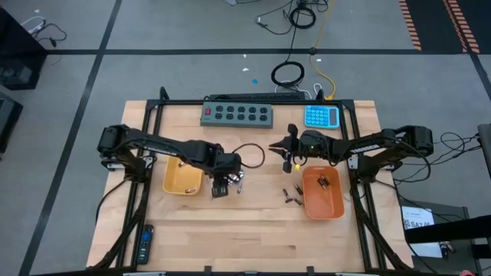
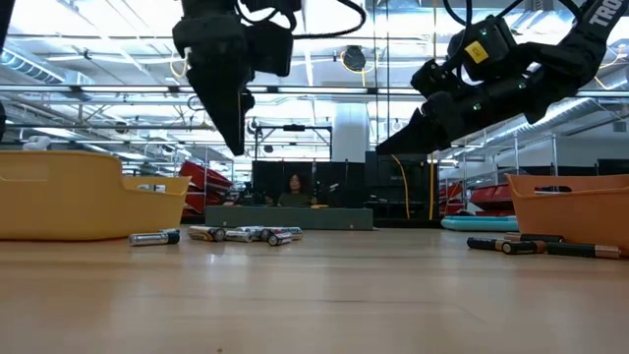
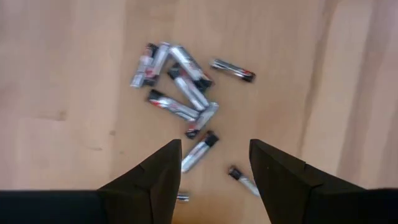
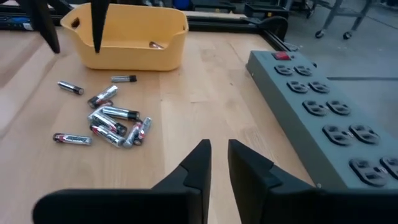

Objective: Sort batteries
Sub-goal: Put the silver battery into the yellow bin

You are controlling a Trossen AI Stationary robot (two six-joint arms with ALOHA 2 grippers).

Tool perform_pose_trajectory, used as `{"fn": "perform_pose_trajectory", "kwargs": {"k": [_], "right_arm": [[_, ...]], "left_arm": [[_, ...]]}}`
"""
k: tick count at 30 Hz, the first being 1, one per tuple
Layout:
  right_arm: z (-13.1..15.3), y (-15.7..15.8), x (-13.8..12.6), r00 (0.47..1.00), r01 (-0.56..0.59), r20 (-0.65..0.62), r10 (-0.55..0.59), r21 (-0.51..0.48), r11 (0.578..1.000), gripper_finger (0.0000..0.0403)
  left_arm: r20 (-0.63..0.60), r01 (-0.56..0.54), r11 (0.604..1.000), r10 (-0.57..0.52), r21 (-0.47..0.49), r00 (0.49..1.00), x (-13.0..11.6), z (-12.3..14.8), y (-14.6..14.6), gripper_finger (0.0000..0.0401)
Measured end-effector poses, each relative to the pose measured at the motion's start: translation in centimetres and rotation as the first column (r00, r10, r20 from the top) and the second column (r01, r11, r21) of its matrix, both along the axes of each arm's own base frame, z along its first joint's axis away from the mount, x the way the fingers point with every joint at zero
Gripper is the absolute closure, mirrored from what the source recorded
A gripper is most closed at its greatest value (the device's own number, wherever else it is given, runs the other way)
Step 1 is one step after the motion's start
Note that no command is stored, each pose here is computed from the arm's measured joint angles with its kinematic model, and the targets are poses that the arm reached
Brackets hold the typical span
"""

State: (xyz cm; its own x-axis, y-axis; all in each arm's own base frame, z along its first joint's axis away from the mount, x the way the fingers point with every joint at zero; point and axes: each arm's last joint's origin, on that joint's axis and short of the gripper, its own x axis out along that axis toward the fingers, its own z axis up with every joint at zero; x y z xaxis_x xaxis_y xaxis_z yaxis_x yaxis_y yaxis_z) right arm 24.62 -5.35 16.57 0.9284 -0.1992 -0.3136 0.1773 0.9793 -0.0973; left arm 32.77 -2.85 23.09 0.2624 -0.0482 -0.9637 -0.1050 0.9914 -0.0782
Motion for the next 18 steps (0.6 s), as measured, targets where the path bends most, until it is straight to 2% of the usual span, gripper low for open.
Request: {"fn": "perform_pose_trajectory", "kwargs": {"k": [3,6,11,15,18], "right_arm": [[0.1,0.7,0.2,0.999,-0.035,0.009,0.035,-0.002,0.999,0.0345],[0.3,1.3,0.5,0.998,-0.059,0.007,0.059,-0.010,0.998,0.0330],[0.3,1.5,0.5,0.998,-0.065,-0.001,0.065,-0.012,0.998,0.0306],[0.2,1.5,0.5,0.998,-0.063,-0.007,0.063,-0.012,0.998,0.0304],[0.2,1.5,0.5,0.998,-0.063,-0.007,0.063,-0.012,0.998,0.0307]], "left_arm": [[-0.049,0.045,0.998,-0.048,-0.046,0.998,0.8,-1.4,-0.9,0.0203],[-0.155,0.100,0.994,-0.106,-0.052,0.982,0.9,-3.5,-1.5,0.0203],[-0.227,0.088,0.995,-0.098,-0.053,0.969,0.9,-4.7,-1.5,0.0203],[-0.227,0.103,0.993,-0.089,0.052,0.970,0.9,-4.7,-1.5,0.0203],[-0.241,0.139,0.988,-0.117,0.074,0.963,0.7,-5.1,-1.5,0.0203]]}}
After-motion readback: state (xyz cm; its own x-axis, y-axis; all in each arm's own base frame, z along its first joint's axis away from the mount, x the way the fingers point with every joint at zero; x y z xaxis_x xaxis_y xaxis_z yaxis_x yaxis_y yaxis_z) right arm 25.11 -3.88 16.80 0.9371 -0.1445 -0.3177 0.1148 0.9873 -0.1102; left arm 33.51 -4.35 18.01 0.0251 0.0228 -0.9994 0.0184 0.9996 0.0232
